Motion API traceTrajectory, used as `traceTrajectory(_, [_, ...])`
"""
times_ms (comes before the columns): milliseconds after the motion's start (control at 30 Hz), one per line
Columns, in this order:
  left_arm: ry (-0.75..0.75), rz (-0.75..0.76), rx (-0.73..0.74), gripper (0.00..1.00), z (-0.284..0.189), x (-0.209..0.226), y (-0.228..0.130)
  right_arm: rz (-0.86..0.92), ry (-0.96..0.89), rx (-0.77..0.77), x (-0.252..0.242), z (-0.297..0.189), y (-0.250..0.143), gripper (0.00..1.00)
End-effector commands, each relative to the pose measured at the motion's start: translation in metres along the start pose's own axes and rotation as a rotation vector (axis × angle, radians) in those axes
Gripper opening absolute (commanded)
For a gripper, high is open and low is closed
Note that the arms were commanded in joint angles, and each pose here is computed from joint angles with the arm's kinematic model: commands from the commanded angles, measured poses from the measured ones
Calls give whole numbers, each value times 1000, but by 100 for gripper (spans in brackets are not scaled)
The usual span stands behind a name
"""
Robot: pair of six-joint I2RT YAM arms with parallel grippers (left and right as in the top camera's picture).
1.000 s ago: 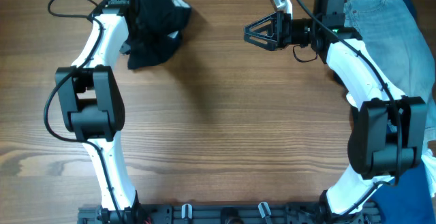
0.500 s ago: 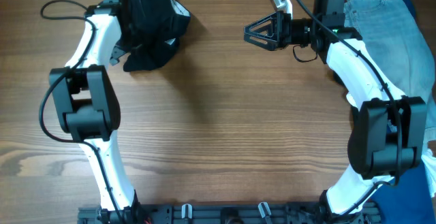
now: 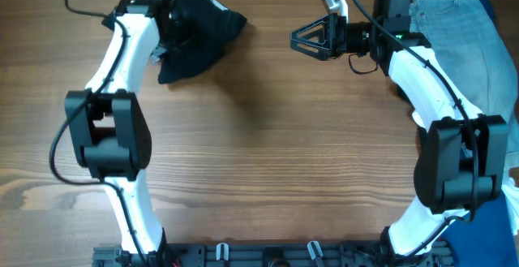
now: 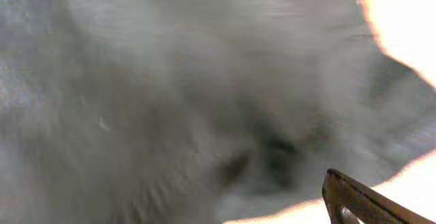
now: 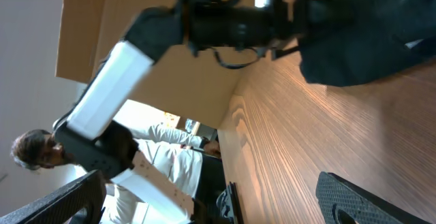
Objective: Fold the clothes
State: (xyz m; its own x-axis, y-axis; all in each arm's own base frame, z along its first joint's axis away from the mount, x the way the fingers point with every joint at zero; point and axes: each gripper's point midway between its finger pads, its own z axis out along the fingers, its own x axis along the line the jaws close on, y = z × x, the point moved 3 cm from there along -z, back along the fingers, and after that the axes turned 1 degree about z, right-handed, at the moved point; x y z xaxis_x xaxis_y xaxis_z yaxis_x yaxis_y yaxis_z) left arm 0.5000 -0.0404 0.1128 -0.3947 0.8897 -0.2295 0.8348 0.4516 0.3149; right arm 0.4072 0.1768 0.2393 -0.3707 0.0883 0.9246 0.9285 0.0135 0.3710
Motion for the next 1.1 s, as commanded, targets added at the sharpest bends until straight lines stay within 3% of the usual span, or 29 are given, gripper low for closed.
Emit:
traceTrajectory(0, [-82, -9, -29, 100, -39, -17, 2, -34, 0, 2, 5, 1, -2, 100])
traceTrajectory(267, [-167, -2, -19, 100, -88, -28, -7, -33, 1, 2, 5, 1, -2, 100])
traceTrajectory(533, [-167, 27, -14, 97, -92, -35, -15, -36, 0, 2, 5, 1, -2, 100])
traceTrajectory(600, [-160, 52, -18, 77, -91, -33, -13, -36, 0, 2, 5, 1, -2, 100])
traceTrajectory(633, [-160, 66, -19, 58, -91, -33, -13, -35, 0, 2, 5, 1, -2, 100])
traceTrajectory(667, [-160, 66, -19, 61, -91, -33, -13, -36, 1, 2, 5, 1, -2, 100])
traceTrajectory(700, [-160, 90, -23, 46, -91, -33, -13, -36, 0, 2, 5, 1, -2, 100])
traceTrajectory(733, [-161, 129, -30, 4, -90, -33, -12, -37, 1, 2, 5, 1, -2, 100])
traceTrajectory(900, [-168, 231, -79, 4, -76, -38, 0, -39, 11, 8, 7, 1, -3, 100])
traceTrajectory(1067, [-169, 233, -101, 4, -39, -42, 11, -35, 34, 21, 10, 1, -5, 100])
